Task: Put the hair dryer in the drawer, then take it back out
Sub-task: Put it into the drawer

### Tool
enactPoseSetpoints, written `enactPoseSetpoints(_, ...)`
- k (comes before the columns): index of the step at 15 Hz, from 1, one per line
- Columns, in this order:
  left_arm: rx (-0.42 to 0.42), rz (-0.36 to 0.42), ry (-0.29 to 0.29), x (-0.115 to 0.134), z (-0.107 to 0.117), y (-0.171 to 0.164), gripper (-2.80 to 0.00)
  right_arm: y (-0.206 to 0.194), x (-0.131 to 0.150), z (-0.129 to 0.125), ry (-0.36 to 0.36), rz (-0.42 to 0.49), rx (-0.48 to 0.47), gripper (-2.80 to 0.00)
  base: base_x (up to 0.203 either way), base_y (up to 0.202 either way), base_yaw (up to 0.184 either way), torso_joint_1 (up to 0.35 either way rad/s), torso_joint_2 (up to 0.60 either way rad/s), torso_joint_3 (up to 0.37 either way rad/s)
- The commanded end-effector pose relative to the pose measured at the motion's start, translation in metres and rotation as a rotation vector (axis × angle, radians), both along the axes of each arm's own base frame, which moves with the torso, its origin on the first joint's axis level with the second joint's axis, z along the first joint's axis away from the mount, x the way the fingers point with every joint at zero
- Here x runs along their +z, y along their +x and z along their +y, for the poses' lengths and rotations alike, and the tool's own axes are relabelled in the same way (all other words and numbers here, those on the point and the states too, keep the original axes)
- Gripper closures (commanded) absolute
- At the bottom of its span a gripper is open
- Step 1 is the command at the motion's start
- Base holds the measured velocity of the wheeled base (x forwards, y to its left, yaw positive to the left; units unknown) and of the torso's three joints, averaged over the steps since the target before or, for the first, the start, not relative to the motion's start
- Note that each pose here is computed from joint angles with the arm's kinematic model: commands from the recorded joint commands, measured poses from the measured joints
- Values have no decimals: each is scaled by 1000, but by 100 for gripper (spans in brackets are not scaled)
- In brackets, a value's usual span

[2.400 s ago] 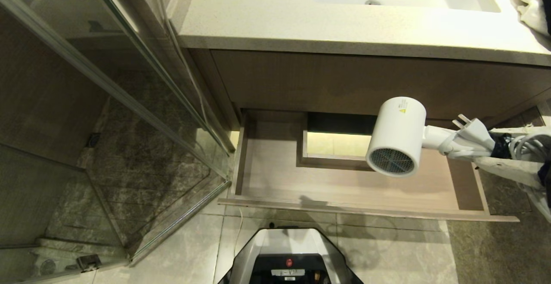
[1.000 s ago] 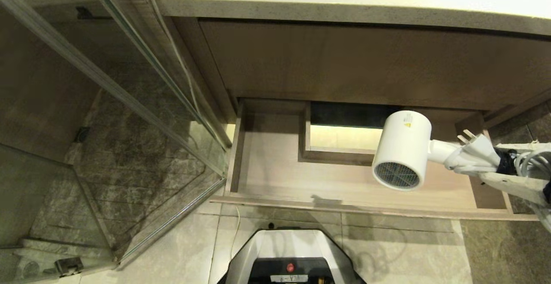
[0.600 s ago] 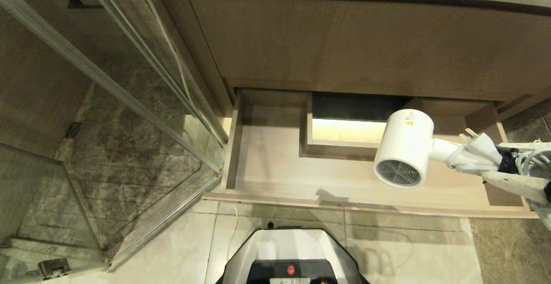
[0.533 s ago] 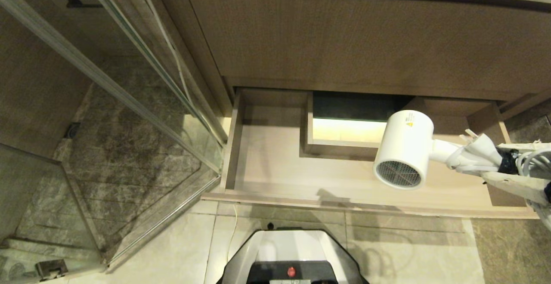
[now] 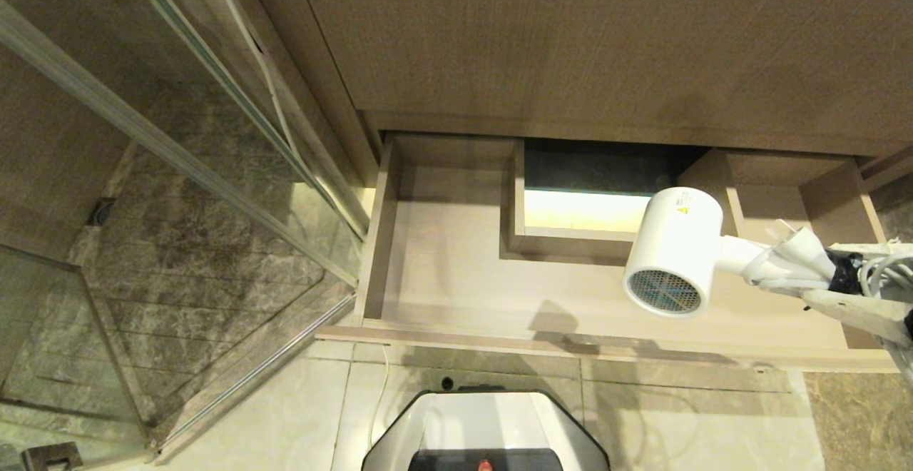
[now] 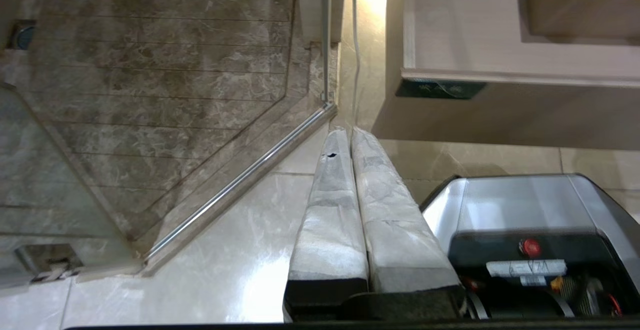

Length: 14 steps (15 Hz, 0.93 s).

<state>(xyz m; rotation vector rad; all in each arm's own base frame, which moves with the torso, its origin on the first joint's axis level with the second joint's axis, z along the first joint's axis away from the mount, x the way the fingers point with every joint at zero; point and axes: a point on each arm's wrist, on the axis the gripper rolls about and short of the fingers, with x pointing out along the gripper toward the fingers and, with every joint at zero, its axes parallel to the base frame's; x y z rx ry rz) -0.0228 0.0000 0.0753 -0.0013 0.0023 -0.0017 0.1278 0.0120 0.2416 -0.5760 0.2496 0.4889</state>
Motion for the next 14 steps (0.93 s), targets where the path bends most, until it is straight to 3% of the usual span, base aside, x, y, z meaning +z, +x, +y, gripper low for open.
enactPoseSetpoints(1,0,2,0,-1,0,0,0,0,0,-1,-3,2,-3,0,0,0,0,-96,420,346)
enactPoseSetpoints(14,0,2,0,-1,0,0,0,12,-4,-10,-3,37,-69,0,0,0,0,-34,367,329)
